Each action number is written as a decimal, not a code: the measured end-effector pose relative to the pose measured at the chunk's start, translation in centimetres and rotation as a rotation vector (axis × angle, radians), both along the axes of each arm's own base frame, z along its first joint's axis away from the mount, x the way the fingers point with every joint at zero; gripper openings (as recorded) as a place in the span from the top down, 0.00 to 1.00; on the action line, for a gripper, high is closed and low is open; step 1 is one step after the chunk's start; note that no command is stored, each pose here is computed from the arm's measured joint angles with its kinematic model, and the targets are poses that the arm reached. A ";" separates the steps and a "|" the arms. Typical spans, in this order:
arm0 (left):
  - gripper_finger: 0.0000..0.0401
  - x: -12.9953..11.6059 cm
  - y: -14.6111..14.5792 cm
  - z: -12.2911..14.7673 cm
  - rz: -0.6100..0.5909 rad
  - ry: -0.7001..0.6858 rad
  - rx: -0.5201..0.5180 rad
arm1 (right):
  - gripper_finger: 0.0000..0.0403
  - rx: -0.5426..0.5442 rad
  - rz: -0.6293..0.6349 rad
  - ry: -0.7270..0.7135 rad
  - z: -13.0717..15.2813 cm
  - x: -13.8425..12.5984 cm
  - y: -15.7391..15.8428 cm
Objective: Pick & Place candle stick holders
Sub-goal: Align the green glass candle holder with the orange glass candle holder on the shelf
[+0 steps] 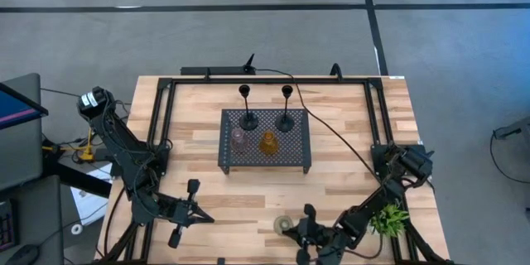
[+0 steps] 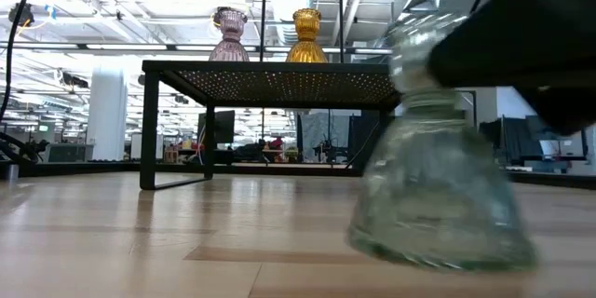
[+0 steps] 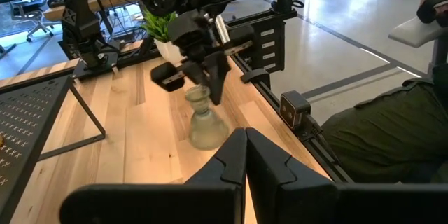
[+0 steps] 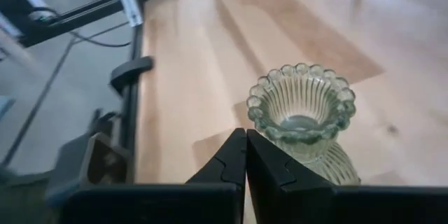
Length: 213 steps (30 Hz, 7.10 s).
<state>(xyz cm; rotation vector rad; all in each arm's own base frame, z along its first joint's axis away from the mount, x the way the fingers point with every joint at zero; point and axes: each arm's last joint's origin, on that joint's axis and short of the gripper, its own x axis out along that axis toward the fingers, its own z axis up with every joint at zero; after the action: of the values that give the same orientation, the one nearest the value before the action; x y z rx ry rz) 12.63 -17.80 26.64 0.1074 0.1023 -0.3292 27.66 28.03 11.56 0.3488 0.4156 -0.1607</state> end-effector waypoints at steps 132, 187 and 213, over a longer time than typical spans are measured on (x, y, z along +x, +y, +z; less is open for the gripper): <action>0.98 -0.2 0.4 -2.2 0.004 0.022 0.005 | 0.33 -0.064 0.196 -0.028 -1.1 2.3 -10.6; 0.98 -0.2 0.4 -2.2 0.006 0.031 -0.020 | 0.72 -0.225 0.129 -0.100 10.0 1.9 -10.2; 0.98 -0.2 0.4 -2.2 0.006 0.031 -0.020 | 0.72 -0.378 -0.239 0.078 14.8 -0.6 -18.7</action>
<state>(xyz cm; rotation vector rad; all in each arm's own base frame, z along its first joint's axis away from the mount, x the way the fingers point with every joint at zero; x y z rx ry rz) 12.38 -17.38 24.45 0.0821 0.1296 -0.3261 27.04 9.38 26.39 0.0179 0.4096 -0.4802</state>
